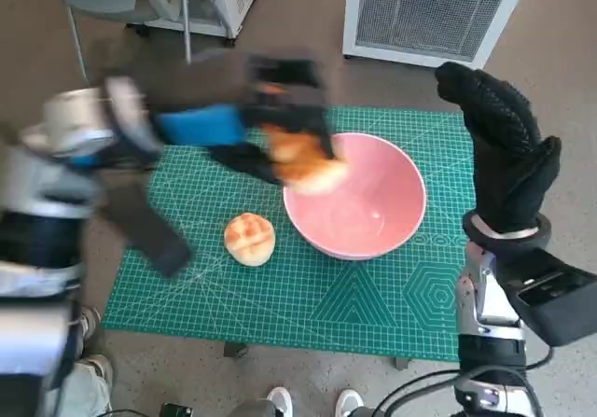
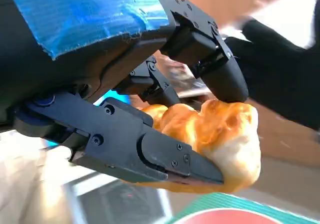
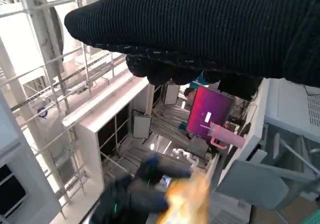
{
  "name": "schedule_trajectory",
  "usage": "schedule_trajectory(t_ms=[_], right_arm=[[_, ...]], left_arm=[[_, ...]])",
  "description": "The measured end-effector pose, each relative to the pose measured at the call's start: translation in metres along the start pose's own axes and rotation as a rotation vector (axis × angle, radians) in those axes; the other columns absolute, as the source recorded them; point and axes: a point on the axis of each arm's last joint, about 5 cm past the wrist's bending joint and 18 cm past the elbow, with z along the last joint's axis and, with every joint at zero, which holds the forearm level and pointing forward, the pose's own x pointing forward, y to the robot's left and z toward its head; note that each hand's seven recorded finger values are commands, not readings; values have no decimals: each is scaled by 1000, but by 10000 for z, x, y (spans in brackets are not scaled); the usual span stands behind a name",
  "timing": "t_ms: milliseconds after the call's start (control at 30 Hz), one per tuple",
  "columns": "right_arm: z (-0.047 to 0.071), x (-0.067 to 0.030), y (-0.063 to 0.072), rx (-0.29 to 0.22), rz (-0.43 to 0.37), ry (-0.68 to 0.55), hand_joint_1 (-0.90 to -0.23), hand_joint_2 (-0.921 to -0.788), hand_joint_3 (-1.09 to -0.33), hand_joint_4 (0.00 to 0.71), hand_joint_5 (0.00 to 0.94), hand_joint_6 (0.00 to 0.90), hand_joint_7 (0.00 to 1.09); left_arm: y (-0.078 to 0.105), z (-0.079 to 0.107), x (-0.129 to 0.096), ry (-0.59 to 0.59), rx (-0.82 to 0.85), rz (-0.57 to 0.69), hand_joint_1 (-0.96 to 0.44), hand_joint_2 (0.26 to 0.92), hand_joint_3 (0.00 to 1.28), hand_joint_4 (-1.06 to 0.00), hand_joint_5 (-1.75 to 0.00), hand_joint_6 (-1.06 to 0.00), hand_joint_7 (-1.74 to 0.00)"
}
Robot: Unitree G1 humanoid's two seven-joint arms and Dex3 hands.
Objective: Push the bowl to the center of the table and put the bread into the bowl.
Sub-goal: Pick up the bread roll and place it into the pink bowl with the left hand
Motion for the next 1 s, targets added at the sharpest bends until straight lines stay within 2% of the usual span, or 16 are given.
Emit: schedule_trajectory(t_ms=[100, 267, 467, 533, 600, 633, 667, 700, 767, 800, 867, 1000], right_arm=[[8, -14, -7, -4, -1, 0, -622, -921, -791, 262, 21, -1, 659], [30, -58, -31, -14, -5, 4, -627, -921, -786, 264, 22, -1, 656], [71, -61, -32, -16, -5, -3, -636, -921, -780, 264, 21, -1, 652], [89, -58, -32, -17, -4, -9, -639, -921, -776, 264, 20, -1, 652], [102, -61, -31, -17, -4, -10, -643, -921, -773, 263, 20, -1, 652], [109, -65, -32, -17, -5, -10, -646, -921, -769, 263, 19, -1, 652], [114, -70, -33, -18, -5, -9, -650, -921, -763, 263, 19, -1, 652], [117, -73, -32, -17, -4, -8, -655, -921, -758, 263, 19, -1, 652], [124, -82, -33, -17, -5, -5, -667, -921, -743, 264, 19, -1, 652], [128, -88, -33, -16, -5, -3, -670, -921, -740, 264, 19, -1, 652], [134, -95, -35, -14, -7, -3, -677, -921, -731, 263, 18, -1, 652], [148, -93, -36, -12, -9, -6, -681, -921, -725, 262, 17, -1, 652]], left_arm=[[-40, 34, 136, -28, -10, -29, 0, 921, 130, -582, -1215, -594, -1256], [-214, 66, 310, -47, -28, -73, -2, 920, 130, -580, -1264, -597, -1218], [-456, 92, 410, -58, 19, -141, -2, 909, 150, -533, -1433, -666, -1037], [-525, 89, 430, -41, 26, -162, -3, 916, 136, -566, -1377, -628, -1092], [-574, 79, 442, -11, 14, -178, -2, 918, 180, -518, -1345, -559, -1234], [-596, 71, 450, 12, 1, -187, -71, 919, 202, -469, -1208, -533, -1284], [-608, 66, 462, 36, -11, -200, -170, 920, 236, -443, -918, -493, -1359], [-614, 58, 469, 60, -22, -214, -172, 894, 228, -416, -782, -431, -1235], [-617, 46, 478, 101, -36, -251, -218, 861, 133, -371, -365, -349, -745], [-619, 38, 476, 119, -39, -271, -235, 859, 110, -364, -296, -338, -661], [-624, 27, 462, 136, -35, -294, -367, 840, 49, -312, -123, -281, -448], [-635, 12, 421, 141, -18, -321, -482, 823, 14, -262, -32, -240, -332]])
